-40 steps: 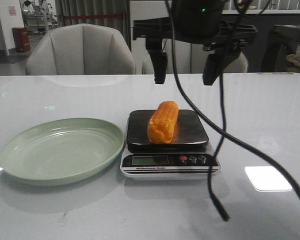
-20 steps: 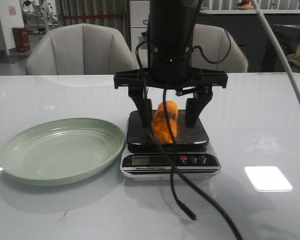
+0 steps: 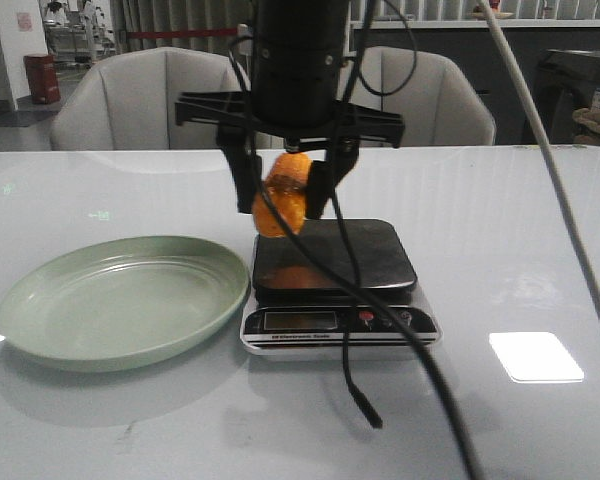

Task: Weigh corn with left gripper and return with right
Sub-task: 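Close the right gripper on the corn and lift it off, then carry the corn to the green plate and release it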

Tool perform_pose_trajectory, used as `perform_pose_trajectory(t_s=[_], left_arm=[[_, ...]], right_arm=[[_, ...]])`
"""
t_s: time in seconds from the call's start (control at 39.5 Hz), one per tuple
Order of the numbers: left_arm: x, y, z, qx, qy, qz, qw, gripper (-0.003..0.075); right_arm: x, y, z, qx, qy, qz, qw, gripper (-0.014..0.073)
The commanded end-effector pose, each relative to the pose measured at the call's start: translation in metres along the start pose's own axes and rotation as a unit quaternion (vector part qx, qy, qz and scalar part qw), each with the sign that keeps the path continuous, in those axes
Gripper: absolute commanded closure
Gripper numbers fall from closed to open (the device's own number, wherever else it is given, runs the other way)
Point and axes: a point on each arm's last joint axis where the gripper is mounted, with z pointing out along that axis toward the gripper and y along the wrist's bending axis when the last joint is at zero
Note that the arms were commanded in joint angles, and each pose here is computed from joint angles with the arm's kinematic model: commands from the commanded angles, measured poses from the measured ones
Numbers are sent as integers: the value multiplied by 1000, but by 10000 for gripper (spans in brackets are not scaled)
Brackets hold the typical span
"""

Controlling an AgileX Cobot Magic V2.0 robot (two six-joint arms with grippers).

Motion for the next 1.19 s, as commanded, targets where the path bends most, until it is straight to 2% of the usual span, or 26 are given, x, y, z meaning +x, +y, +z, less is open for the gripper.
perform_pose_trajectory(t_s=[0.0, 0.23, 0.41, 0.48, 0.66, 0.73, 0.96, 1.16], left_arm=[[-13, -1, -6, 3, -56, 0, 998, 606], [-13, -1, -6, 3, -56, 0, 998, 606], [-13, -1, -6, 3, -56, 0, 998, 606], [-13, -1, -6, 3, -56, 0, 998, 606], [-13, -1, -6, 3, -56, 0, 998, 606], [-13, -1, -6, 3, -56, 0, 998, 606], [-13, -1, -6, 3, -56, 0, 998, 606], [-13, -1, -6, 3, -56, 0, 998, 606]], right_arm=[[3, 26, -36, -69, -43, -12, 997, 382], [36, 67, -5, -114, -36, -55, 991, 382], [47, 83, 13, -138, -45, -72, 987, 365], [49, 83, 19, -137, -44, -73, 987, 315], [49, 83, 22, -135, -43, -73, 987, 91], [48, 84, 21, -137, -45, -72, 987, 32], [34, 80, 9, -133, -49, -62, 988, 22], [7, 61, -30, -104, -43, -43, 993, 22]])
